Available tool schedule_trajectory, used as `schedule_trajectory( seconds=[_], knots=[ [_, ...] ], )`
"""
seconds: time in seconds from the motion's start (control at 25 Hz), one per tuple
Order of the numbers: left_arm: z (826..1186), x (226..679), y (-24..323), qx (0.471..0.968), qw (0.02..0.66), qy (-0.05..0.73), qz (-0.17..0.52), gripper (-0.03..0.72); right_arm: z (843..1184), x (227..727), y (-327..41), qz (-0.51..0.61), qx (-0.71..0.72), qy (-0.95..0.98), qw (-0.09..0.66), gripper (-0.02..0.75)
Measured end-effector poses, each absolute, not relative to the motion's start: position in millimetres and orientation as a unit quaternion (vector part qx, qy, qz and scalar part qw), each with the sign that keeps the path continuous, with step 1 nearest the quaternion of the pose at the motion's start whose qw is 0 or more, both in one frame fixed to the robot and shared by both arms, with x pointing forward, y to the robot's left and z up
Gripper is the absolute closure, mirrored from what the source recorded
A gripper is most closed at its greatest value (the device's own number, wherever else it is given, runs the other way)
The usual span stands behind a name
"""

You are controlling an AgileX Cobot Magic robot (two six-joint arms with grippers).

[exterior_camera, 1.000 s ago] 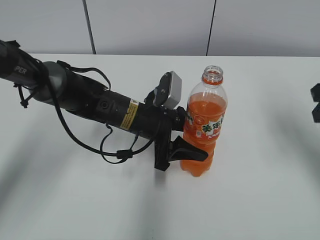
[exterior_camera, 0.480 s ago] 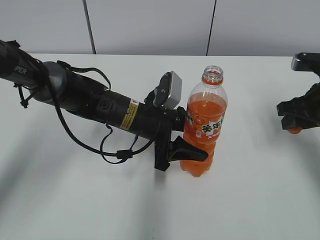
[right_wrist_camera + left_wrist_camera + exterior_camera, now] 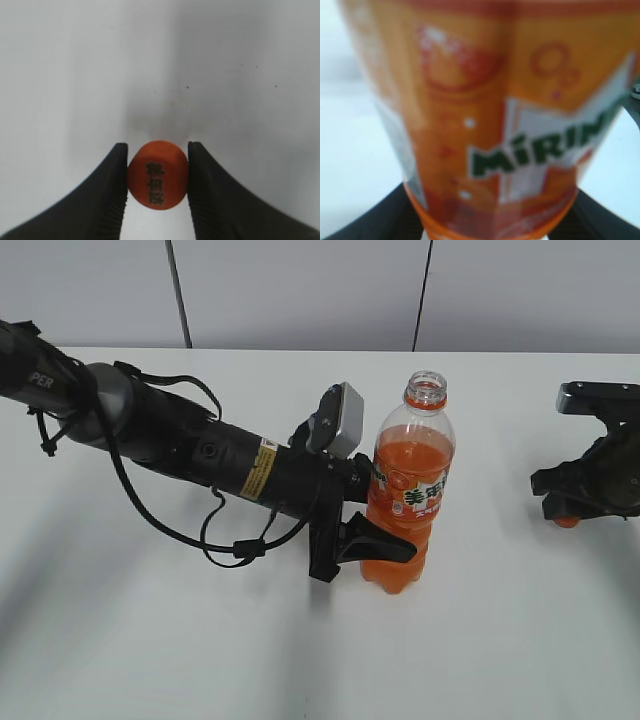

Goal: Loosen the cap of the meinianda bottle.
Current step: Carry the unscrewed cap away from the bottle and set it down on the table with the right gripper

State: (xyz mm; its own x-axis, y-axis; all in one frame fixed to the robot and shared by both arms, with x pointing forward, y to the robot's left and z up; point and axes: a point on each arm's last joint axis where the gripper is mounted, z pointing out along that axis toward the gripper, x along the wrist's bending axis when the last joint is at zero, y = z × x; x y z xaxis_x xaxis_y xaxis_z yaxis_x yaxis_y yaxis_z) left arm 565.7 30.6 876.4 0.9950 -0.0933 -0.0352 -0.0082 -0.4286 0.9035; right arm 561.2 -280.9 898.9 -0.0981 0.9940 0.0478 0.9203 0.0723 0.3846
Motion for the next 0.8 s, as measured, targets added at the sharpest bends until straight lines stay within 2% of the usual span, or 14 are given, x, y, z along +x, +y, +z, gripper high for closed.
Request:
schedule_trajectory(
  seconds=[0.6,0.68,0.8],
  knots=[
    [876.7,565.3,30.5,0.843,0.535,-0.031,-0.042,0.279,884.2,563.1,-279.8,0.157,0.664,0.724,0.102,0.456],
    [876.7,565.3,30.5,0.843,0.535,-0.031,-0.042,0.279,883.7,562.4,-279.7,0.155,0.661,0.727,0.099,0.414],
    [876.7,565.3,30.4,0.843,0.535,-0.031,-0.042,0.279,883.7,562.3,-279.6,0.154,0.660,0.728,0.099,0.290]
  ],
)
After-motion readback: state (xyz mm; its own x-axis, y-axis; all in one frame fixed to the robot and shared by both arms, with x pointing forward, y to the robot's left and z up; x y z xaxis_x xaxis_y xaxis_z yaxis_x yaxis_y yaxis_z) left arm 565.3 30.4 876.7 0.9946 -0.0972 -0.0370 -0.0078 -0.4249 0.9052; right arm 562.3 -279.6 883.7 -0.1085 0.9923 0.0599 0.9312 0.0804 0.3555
